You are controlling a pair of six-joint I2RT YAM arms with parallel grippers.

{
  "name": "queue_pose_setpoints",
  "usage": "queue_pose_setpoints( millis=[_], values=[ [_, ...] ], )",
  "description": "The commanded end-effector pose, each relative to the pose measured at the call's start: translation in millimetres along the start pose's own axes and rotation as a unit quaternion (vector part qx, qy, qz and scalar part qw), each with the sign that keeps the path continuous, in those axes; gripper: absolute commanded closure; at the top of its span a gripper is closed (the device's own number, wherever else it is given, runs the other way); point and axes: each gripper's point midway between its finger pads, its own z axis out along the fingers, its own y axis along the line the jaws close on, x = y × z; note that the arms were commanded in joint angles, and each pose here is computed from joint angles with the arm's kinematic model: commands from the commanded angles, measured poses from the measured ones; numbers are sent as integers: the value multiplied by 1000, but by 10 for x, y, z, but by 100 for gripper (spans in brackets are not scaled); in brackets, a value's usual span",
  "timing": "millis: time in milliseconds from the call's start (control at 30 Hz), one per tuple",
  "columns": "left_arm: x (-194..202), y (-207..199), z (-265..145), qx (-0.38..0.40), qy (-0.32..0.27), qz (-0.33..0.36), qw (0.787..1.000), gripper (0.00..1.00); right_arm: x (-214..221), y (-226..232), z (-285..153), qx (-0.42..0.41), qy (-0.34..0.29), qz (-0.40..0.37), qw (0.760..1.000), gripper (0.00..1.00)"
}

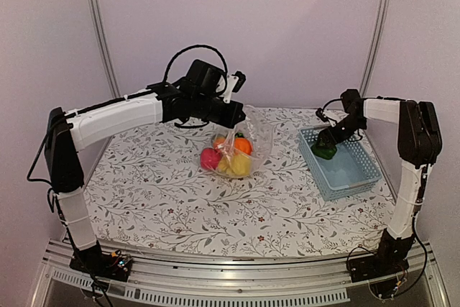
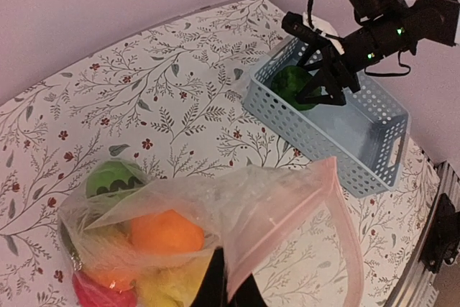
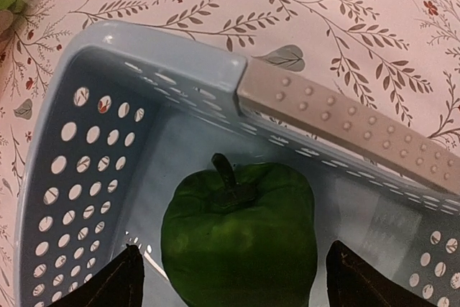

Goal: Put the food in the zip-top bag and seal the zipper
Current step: Pick up the fake vegetable from the bin.

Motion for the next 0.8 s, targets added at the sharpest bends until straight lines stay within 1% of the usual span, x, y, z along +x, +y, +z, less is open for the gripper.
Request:
queue_pose_setpoints(
  millis=[0,100,267,467,567,667,767],
  values=[
    [-33,-68,5,3,-3,2,1000,100,-84,-144,64,19,-3,-9,1000,14],
    [-29,-66,1,2,-2,2,1000,100,-71,-160,112,19,0,-8,1000,17],
    [-11,-66,7,2,0,4,1000,100,-32,-125,139,9,4,-1,1000,27],
    [-34,-75,14,4,-1,5,1000,100,64,-108,181,8,15,1,1000,28],
    [-44,-91,10,5,-3,5,1000,100,83,-111,169,5,15,7,1000,36],
    [-35,-88,8,5,-1,5,1000,100,45,-124,25,8,1,15,1000,39],
    [-8,-86,21,4,2,3,1000,100,-39,-118,-249,12,-28,20,999,41]
  ],
)
